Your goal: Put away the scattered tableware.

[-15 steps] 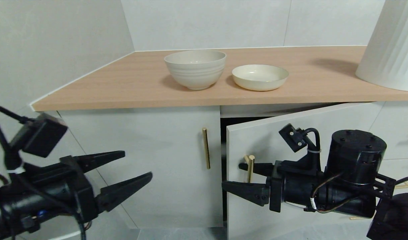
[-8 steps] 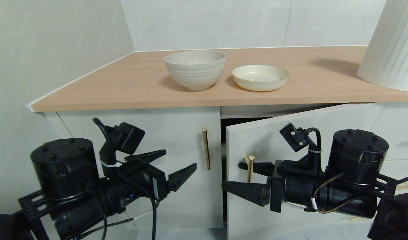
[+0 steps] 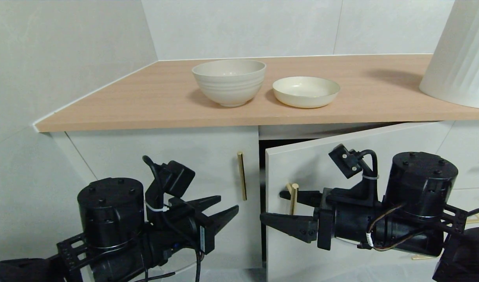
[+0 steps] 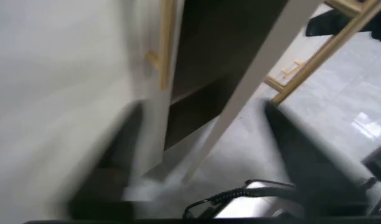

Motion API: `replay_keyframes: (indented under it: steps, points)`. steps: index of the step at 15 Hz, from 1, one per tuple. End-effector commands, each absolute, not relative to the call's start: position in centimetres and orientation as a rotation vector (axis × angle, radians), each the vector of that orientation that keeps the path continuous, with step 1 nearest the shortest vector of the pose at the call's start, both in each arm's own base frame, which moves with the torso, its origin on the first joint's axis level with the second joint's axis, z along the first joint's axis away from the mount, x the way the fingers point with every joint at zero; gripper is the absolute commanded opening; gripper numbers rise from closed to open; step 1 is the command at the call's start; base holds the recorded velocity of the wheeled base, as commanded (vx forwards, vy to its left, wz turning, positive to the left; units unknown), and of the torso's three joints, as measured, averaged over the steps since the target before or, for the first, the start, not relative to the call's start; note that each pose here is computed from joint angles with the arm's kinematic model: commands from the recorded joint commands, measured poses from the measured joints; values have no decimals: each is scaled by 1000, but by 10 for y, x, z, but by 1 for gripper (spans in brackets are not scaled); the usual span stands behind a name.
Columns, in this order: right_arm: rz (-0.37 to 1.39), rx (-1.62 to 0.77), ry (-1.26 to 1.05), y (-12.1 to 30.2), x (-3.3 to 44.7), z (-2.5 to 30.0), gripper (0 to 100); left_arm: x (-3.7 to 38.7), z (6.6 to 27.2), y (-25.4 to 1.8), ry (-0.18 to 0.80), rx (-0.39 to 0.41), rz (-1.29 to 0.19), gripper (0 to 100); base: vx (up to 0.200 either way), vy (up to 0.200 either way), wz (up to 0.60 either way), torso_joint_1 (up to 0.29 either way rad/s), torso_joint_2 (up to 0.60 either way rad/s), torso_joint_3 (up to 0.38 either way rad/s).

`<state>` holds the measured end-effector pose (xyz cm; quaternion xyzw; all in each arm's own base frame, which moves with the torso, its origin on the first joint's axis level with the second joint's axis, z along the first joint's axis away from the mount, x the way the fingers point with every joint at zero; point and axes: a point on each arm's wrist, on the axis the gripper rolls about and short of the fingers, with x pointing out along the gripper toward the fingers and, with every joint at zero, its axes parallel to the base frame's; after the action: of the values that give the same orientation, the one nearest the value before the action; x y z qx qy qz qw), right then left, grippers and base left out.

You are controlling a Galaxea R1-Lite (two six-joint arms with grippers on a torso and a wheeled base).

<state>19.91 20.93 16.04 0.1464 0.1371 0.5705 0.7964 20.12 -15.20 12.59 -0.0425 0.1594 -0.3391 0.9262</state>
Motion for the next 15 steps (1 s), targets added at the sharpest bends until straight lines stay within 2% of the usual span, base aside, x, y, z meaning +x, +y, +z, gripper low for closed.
replay_keyframes:
  steps: [1,3,5,9,12,15]
  points:
    - [1223,315,293,209,199,161,100,201,128,-158,317,-105,-715,0,0,0,0,0,0,0]
    - [1223,315,291,208,198,162,100,210,127,-166,301,-139,-721,0,0,0,0,0,0,0]
    - [1226,316,287,207,197,163,100,221,119,-175,301,-141,-727,0,0,0,0,0,0,0]
    - [1227,315,289,207,196,163,100,231,114,-198,281,-137,-798,0,0,0,0,0,0,0]
    - [1233,316,280,206,194,166,100,238,112,-203,280,-136,-828,0,0,0,0,0,0,0]
    - [1242,315,282,206,190,166,100,243,99,-207,278,-129,-821,0,0,0,0,0,0,0]
